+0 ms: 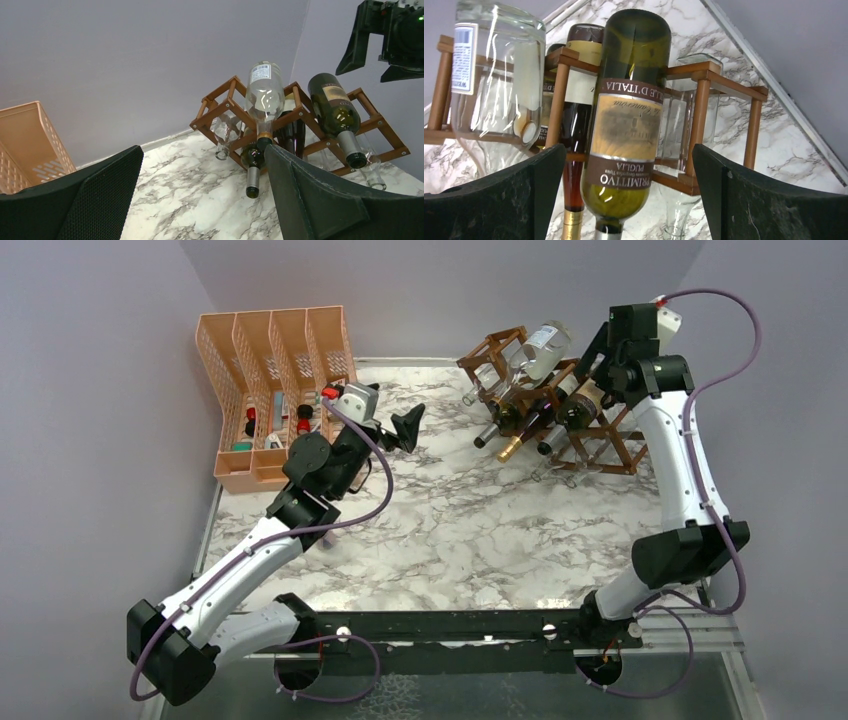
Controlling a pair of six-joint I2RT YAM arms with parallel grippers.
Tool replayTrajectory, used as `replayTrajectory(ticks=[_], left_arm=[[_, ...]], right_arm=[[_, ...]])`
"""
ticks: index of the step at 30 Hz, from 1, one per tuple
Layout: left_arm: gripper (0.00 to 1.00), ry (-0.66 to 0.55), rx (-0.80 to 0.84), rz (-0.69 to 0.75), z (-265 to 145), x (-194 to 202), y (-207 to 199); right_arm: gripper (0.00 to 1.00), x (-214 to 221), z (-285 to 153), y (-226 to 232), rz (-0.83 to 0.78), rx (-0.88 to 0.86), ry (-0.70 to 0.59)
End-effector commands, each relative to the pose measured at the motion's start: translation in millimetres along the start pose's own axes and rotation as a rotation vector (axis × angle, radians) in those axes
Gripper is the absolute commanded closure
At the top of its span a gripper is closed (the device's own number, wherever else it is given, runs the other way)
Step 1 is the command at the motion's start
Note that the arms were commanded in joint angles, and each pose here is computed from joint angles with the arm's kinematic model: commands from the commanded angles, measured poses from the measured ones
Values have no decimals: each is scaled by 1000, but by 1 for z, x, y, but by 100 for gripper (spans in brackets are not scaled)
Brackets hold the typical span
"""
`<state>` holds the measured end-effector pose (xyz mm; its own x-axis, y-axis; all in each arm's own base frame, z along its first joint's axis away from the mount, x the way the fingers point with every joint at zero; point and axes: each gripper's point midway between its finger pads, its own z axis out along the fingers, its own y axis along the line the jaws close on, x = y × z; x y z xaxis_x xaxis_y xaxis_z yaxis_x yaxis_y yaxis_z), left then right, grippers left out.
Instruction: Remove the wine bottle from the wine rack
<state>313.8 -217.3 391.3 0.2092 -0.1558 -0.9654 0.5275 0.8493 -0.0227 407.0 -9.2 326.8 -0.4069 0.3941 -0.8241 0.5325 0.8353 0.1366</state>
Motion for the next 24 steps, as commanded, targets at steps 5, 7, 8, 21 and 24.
replayTrajectory(ticks=[5, 7, 8, 21, 24], left_arm=[[1, -46, -1, 9, -5, -13, -3], [1, -44, -1, 11, -5, -11, -4], [1, -40, -1, 13, -4, -10, -4], [1, -36, 26, 9, -4, -8, -13], [1, -38, 29, 8, -5, -8, -14]], right_arm=[[0, 10, 36, 4, 80, -19, 123], [0, 14, 46, -1, 88, 15, 156], [0, 16, 49, -3, 97, 26, 169], [0, 52, 85, 2, 193, -23, 311], [0, 60, 90, 8, 211, -43, 334]])
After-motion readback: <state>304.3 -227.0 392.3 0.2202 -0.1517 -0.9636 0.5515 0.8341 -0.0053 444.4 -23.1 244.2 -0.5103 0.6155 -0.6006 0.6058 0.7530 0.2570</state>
